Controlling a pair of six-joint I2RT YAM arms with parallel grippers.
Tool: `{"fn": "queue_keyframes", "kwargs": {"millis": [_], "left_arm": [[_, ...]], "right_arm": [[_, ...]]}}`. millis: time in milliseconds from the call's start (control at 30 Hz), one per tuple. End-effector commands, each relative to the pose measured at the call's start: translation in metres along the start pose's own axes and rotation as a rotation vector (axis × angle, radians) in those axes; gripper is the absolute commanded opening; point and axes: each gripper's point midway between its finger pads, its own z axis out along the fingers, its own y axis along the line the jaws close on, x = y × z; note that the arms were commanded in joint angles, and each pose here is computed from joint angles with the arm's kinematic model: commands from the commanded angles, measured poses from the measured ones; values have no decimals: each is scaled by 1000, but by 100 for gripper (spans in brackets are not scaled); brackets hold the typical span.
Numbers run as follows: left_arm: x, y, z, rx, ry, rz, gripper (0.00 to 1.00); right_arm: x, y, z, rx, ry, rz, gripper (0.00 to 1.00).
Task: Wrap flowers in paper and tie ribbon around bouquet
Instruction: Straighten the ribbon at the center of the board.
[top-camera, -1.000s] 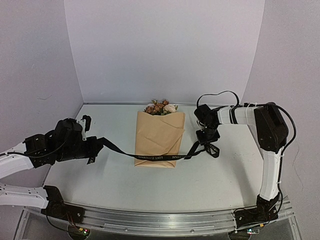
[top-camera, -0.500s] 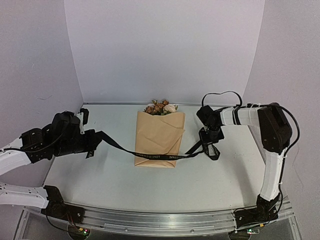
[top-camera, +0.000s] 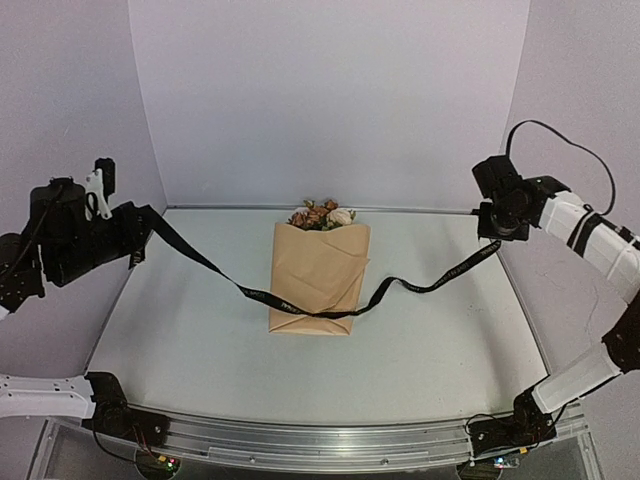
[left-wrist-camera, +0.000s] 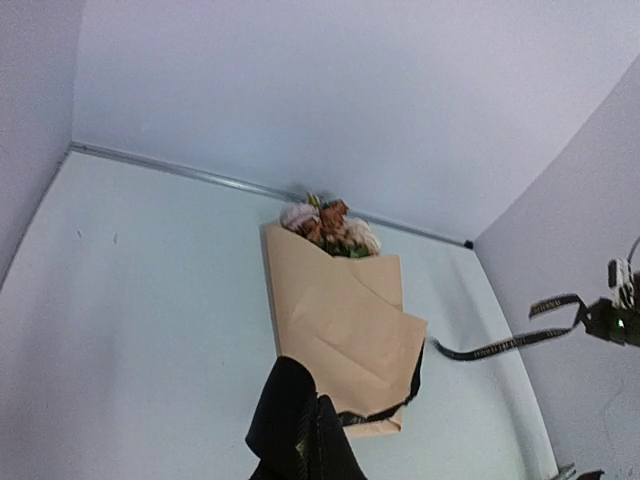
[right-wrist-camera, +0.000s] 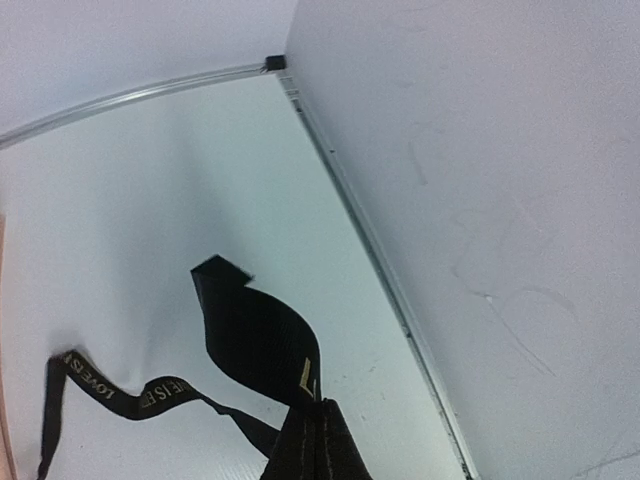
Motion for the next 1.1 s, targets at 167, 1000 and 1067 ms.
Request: {"fn": "queue_keyframes", "kwargs": {"millis": [167,1000,1067], "left_arm": [[-98,69,-83,-330,-363,-31,0],[84,176,14,-731,-132,-125,0],[99,194,36,-729,-67,-186,0]], "right_arm": [[-19,-88,-55,179,-88,100,0],[102,-54,42,297,237,109,0],[105,-52,47,302,254,120,0]]}}
